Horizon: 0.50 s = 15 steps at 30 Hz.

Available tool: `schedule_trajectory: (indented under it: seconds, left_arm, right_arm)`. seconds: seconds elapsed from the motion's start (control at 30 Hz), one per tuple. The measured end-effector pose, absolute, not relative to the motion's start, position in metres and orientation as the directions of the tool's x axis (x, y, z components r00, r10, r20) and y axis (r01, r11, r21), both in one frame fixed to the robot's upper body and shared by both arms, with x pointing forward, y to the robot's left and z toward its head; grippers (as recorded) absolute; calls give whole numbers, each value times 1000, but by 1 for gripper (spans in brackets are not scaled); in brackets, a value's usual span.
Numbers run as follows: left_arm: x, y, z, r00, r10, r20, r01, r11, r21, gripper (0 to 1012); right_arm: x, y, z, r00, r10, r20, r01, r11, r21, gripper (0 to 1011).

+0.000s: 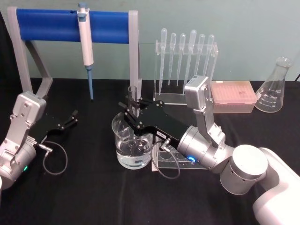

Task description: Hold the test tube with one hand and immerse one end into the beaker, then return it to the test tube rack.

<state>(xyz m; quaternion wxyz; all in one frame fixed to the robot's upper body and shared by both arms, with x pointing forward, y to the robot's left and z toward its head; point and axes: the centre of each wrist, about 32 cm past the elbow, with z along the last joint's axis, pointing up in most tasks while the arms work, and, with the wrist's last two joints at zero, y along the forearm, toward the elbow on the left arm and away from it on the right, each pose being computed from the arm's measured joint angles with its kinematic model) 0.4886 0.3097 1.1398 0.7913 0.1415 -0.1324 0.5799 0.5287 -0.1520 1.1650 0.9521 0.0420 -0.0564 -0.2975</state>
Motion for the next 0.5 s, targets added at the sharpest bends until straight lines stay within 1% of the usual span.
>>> schedule_trajectory:
  seconds: [0.5]
  left_arm:
    - [489,310,1140,292,880,374,-955,287,70,1000]
  right_arm:
    - [529,-152,1165,817,-571,82,562,819,114,224]
